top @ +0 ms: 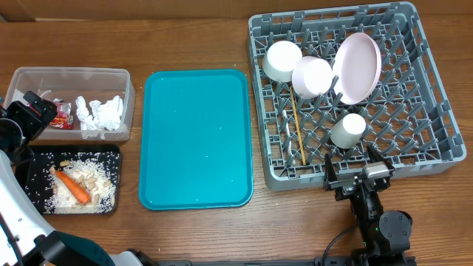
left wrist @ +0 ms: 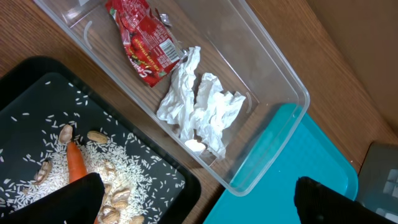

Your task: Sort waste into correct bins and load items into the dishwasher rack

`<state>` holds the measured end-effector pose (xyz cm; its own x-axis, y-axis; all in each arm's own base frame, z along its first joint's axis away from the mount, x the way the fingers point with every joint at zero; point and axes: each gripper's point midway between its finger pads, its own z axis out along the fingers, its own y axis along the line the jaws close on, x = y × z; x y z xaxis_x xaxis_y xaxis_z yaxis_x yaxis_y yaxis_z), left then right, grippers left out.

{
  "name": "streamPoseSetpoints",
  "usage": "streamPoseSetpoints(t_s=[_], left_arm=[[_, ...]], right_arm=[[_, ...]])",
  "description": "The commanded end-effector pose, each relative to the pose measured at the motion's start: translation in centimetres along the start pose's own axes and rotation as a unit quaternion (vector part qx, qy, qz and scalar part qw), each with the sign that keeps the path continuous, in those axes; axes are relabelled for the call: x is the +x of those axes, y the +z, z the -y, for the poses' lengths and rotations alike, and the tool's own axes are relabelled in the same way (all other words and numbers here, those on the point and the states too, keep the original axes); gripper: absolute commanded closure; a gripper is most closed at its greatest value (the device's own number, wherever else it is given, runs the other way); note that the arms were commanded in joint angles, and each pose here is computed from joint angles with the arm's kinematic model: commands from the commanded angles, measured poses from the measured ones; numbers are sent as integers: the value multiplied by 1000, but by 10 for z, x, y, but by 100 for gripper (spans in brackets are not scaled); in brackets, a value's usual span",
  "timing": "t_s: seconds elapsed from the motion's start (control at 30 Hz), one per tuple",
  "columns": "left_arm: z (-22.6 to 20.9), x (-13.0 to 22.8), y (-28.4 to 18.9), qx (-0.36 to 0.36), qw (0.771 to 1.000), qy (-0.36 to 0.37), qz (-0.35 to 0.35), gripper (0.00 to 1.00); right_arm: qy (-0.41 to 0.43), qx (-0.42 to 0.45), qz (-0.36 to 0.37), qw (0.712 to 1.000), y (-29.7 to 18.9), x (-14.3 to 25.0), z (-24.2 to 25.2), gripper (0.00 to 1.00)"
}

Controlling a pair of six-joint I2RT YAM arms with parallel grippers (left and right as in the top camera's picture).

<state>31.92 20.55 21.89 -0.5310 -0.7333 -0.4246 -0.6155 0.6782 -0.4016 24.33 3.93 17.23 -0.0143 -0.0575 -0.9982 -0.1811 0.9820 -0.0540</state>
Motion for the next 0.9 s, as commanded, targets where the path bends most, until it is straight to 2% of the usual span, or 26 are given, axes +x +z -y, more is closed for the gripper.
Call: streamPoseSetpoints(t_s=[0.0,0.87], left_arm=[[2,-7,-5,-1,1000,1,11,0],[2,-6,-3,-1,1000,0,8,0]], right_arm=[[-6,-1,2,1000,0,2,0,0],[-6,-1,2,1000,0,2,0,0]])
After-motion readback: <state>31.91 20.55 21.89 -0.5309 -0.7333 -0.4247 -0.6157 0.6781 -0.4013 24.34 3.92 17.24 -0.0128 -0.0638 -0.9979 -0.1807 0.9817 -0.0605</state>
